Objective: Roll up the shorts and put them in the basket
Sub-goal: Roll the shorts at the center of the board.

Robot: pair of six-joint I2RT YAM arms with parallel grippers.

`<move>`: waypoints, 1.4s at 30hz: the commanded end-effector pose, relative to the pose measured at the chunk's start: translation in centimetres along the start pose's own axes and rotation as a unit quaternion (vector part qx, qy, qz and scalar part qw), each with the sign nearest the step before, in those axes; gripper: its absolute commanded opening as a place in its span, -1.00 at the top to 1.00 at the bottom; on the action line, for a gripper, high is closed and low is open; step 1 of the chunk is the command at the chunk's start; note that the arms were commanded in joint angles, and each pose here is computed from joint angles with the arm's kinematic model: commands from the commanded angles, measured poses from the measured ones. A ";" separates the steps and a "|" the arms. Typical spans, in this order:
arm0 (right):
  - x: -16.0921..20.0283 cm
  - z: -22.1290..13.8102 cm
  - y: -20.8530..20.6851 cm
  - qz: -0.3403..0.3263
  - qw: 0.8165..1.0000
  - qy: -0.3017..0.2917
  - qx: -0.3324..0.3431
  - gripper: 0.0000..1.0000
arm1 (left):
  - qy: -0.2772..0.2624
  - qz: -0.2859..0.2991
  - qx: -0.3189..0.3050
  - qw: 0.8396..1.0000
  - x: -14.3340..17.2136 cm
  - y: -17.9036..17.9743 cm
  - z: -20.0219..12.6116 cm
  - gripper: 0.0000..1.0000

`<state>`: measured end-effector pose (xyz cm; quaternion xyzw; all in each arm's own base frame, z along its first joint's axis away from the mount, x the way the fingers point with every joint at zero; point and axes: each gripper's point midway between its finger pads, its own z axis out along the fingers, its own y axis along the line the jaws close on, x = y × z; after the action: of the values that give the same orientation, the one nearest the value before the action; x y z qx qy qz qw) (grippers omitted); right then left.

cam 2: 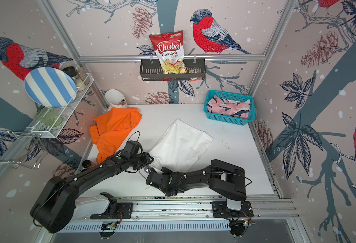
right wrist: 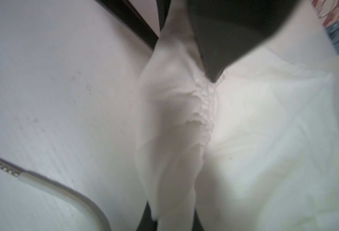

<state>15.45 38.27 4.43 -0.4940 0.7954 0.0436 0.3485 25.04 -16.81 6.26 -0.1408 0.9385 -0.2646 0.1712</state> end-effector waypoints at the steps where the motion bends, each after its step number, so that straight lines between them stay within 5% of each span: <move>1: -1.6 -1.7 3.3 0.143 0.965 -0.019 -0.221 1.00 | -0.035 0.019 -0.028 0.999 -1.5 0.4 -1.5 -0.09; 4: -2.5 -3.1 2.9 0.245 0.899 -0.036 -0.362 1.00 | -0.058 0.035 0.001 0.998 -2.3 -1.3 -3.2 -0.32; 7: -2.3 -3.3 1.9 0.327 0.839 -0.034 -0.433 1.00 | -0.061 0.051 0.019 0.997 -2.6 -2.6 -4.2 -0.41; 12: 0.8 -0.6 -1.8 0.465 0.770 -0.001 -0.438 1.00 | -0.030 0.061 0.020 0.998 -1.6 -3.1 -2.8 -0.42; 15: 3.1 0.9 -3.6 0.522 0.748 0.018 -0.410 1.00 | -0.021 0.063 0.015 0.998 -1.1 -3.3 -1.7 -0.41; 26: 6.2 2.3 -4.0 0.543 0.755 0.062 -0.363 1.00 | -0.004 0.079 -0.039 0.996 -0.7 -2.2 1.8 -0.42; 30: 5.9 2.3 -4.0 0.523 0.777 0.066 -0.344 0.89 | 0.012 0.083 -0.073 0.994 -0.3 -0.4 3.1 -0.36; 33: 5.6 1.9 -4.2 0.494 0.806 0.071 -0.319 0.53 | 0.028 0.085 -0.086 0.992 0.1 0.6 3.9 -0.19; 37: 4.9 1.1 -5.8 0.425 0.873 0.080 -0.227 0.08 | 0.039 0.084 -0.091 0.992 0.4 1.4 4.7 -0.09; 42: 3.6 -0.6 -8.6 0.340 0.932 0.087 -0.092 -0.18 | 0.046 0.086 -0.091 0.991 0.7 1.6 5.2 -0.08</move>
<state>20.29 35.03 6.58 -0.1989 0.9056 0.3384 0.1610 27.64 -19.24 2.68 -0.0635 0.9636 -0.1995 0.1663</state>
